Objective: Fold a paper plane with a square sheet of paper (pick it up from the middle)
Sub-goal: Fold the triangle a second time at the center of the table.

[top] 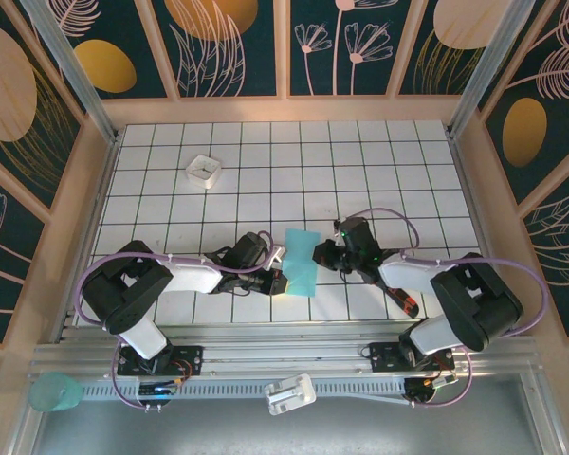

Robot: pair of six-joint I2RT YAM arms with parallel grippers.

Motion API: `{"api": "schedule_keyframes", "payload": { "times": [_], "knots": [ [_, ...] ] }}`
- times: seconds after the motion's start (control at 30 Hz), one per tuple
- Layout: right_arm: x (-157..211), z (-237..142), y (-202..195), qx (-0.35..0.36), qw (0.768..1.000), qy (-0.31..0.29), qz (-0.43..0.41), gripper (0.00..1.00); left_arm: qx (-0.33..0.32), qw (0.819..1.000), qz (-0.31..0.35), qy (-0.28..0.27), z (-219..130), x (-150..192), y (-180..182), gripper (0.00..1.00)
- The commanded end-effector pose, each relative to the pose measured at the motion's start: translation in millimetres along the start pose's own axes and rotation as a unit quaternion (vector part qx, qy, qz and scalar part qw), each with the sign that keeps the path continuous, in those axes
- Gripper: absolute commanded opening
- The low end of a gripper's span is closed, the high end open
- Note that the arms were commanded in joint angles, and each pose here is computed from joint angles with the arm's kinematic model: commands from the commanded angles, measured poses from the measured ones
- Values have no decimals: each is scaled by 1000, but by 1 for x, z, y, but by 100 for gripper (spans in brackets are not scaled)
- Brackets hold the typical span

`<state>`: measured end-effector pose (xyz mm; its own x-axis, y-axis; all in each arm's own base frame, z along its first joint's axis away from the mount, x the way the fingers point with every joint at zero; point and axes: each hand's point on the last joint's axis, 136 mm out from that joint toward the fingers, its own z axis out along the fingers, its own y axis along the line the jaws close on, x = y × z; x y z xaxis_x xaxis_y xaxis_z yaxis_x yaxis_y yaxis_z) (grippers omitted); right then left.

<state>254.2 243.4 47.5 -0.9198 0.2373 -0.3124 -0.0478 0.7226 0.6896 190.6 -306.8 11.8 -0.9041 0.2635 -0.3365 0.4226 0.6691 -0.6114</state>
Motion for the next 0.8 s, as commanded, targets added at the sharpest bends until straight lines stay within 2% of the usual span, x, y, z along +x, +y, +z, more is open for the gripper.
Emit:
{"api": "schedule_keyframes", "payload": {
  "times": [0.0, 0.2, 0.3, 0.4, 0.43, 0.53, 0.77],
  "knots": [
    [11, 11, 6, -8, 1000, 9, -1, 0, -64, 994, -38, 76, 1, 45, 36, 0],
    [24, 25, -20, 22, 999, 30, 7, 0, -40, 997, -22, 54, 1, 15, 14, 1],
    [30, 26, -33, 35, 999, 38, 14, 0, -4, 1000, -12, 14, -8, -12, -12, 11],
    [35, 26, -41, 45, 998, 41, 18, 0, 42, 999, -12, -25, -16, -34, -36, 15],
    [36, 26, -44, 48, 998, 41, 20, 0, 52, 998, -17, -31, -16, -38, -40, 15],
    [36, 25, -48, 54, 998, 40, 20, 0, 60, 997, -24, -32, -8, -45, -42, 1],
    [36, 24, -52, 61, 997, 39, 20, 0, 54, 998, -32, -2, 15, -42, -32, 0]
  ]
}}
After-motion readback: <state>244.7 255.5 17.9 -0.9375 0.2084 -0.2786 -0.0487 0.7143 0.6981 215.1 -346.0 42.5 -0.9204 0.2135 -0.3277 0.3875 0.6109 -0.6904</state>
